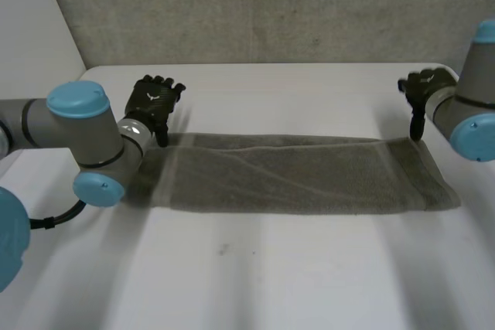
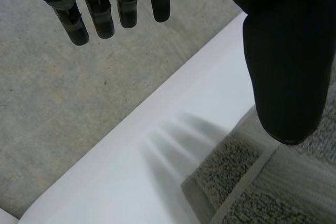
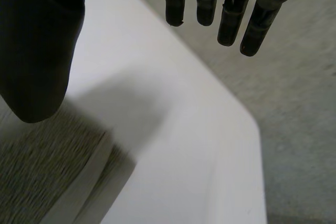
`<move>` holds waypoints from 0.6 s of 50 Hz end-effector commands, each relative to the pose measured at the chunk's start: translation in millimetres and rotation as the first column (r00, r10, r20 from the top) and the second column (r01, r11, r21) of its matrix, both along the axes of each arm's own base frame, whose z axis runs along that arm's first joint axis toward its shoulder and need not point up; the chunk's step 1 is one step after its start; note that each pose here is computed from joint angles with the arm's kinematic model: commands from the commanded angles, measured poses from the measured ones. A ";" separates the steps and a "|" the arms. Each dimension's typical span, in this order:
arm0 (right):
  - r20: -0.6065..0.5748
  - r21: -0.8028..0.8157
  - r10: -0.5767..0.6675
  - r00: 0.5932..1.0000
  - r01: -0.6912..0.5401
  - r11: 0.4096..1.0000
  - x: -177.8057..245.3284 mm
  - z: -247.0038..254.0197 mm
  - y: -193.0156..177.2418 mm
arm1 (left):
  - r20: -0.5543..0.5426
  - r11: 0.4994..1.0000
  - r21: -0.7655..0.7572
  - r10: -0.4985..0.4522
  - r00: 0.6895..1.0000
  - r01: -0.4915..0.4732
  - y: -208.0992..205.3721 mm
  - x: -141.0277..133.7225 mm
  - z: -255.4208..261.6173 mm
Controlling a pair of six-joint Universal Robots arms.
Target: Fold the towel.
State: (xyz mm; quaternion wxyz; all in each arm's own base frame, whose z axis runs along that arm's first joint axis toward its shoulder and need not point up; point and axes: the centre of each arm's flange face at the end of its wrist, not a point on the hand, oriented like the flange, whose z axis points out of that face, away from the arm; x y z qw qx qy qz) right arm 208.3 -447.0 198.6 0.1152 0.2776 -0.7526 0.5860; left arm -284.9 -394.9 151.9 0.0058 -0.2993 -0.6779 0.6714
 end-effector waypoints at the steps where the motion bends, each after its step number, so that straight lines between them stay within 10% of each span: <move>1: 0.095 -0.055 -0.014 0.995 0.020 0.998 -6.3 40.5 15.5 | -0.041 1.000 0.011 0.006 0.999 -0.006 15.1 5.7 22.9; 30: 0.049 0.088 0.093 0.995 -0.097 0.991 -56.2 -15.2 107.1 | -0.064 0.996 0.079 0.040 0.997 -0.034 49.2 32.2 28.7</move>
